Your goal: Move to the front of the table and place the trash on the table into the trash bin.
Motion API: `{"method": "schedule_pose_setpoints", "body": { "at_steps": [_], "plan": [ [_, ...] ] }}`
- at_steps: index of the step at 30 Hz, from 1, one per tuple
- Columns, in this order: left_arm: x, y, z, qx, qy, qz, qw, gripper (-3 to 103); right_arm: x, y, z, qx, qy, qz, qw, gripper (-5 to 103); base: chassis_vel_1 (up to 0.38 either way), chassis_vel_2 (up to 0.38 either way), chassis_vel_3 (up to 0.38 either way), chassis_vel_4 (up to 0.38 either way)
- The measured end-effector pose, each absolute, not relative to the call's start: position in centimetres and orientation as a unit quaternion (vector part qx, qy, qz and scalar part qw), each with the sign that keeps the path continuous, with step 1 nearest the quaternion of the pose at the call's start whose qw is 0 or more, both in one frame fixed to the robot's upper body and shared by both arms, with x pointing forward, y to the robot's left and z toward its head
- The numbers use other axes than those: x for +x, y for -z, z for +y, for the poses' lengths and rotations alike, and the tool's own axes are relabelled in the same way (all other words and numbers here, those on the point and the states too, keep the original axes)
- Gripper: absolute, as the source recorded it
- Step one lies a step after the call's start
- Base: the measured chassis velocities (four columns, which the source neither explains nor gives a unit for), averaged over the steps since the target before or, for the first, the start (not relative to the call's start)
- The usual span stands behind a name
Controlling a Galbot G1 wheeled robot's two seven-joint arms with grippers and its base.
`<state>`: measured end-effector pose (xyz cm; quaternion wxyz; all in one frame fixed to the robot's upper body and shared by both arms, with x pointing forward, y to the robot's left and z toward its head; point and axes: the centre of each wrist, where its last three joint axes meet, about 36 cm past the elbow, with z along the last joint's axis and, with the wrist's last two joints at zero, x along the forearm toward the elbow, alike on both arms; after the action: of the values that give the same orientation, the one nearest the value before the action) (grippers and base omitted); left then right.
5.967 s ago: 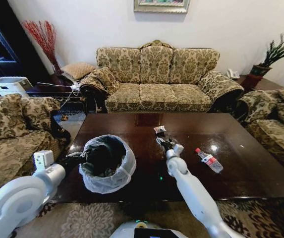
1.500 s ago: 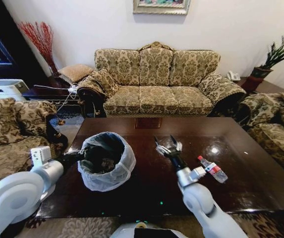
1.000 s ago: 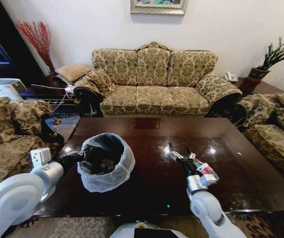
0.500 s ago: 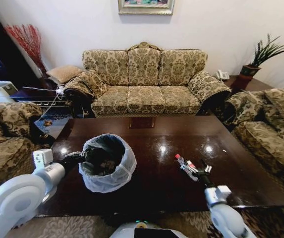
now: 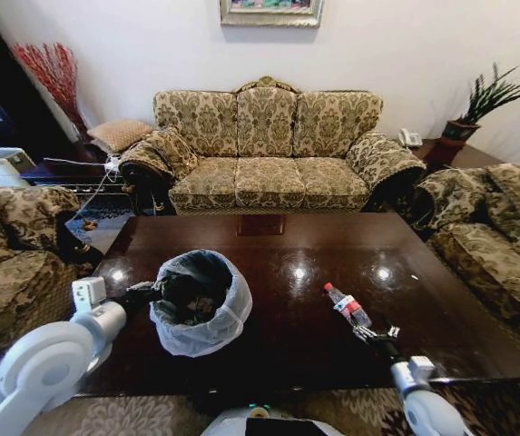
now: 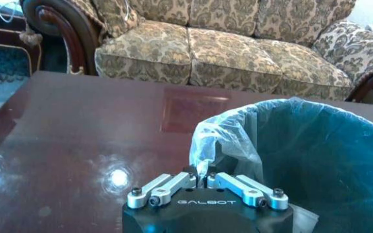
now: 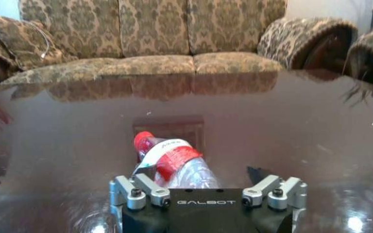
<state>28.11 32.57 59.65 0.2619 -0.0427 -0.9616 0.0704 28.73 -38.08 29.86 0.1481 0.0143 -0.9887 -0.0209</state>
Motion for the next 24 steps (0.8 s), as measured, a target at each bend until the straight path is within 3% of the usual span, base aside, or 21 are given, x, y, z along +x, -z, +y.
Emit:
{"method": "schedule_pose_setpoints", "body": {
  "at_steps": [4, 7, 8, 10, 12, 13, 14, 16, 24],
  "plan": [
    [28.1, -59.7, 32.6, -0.041, -0.071, -0.963, 0.258, 3, 29.6, -29.7, -37.9, 0.011, 0.031, -0.986, 0.163, 74, 0.000, 0.000, 0.000, 0.000],
    [28.1, -59.7, 32.6, -0.039, -0.072, -0.963, 0.257, 3, 29.6, -29.5, -37.7, 0.011, 0.034, -0.985, 0.169, 68, 0.000, 0.000, 0.000, 0.000],
    [28.1, -59.7, 32.7, -0.039, -0.072, -0.963, 0.257, 3, 29.6, -29.3, -37.5, 0.012, 0.036, -0.985, 0.171, 57, 0.000, 0.000, 0.000, 0.000],
    [28.1, -59.7, 32.7, -0.039, -0.071, -0.963, 0.257, 3, 29.6, -29.3, -37.4, 0.013, 0.037, -0.984, 0.172, 57, 0.000, 0.000, 0.000, 0.000],
    [28.2, -59.7, 32.7, -0.039, -0.070, -0.963, 0.256, 3, 29.6, -29.2, -37.2, 0.014, 0.038, -0.984, 0.173, 47, 0.000, 0.000, 0.000, 0.000],
    [28.2, -59.7, 32.7, -0.040, -0.069, -0.963, 0.256, 3, 29.6, -29.1, -37.1, 0.014, 0.039, -0.984, 0.173, 47, 0.000, 0.000, 0.000, 0.000],
    [28.2, -59.8, 32.7, -0.040, -0.069, -0.963, 0.256, 3, 29.6, -29.1, -36.9, 0.015, 0.040, -0.984, 0.174, 36, 0.000, 0.000, 0.000, 0.000],
    [28.2, -59.8, 32.7, -0.040, -0.069, -0.963, 0.256, 3, 29.6, -29.0, -36.8, 0.015, 0.041, -0.984, 0.174, 36, 0.000, 0.000, 0.000, 0.000],
    [28.1, -59.8, 32.7, -0.039, -0.069, -0.963, 0.257, 3, 29.8, -29.3, -35.8, 0.015, 0.051, -0.984, 0.168, 18, 0.000, 0.000, 0.000, 0.000]
  ]
}}
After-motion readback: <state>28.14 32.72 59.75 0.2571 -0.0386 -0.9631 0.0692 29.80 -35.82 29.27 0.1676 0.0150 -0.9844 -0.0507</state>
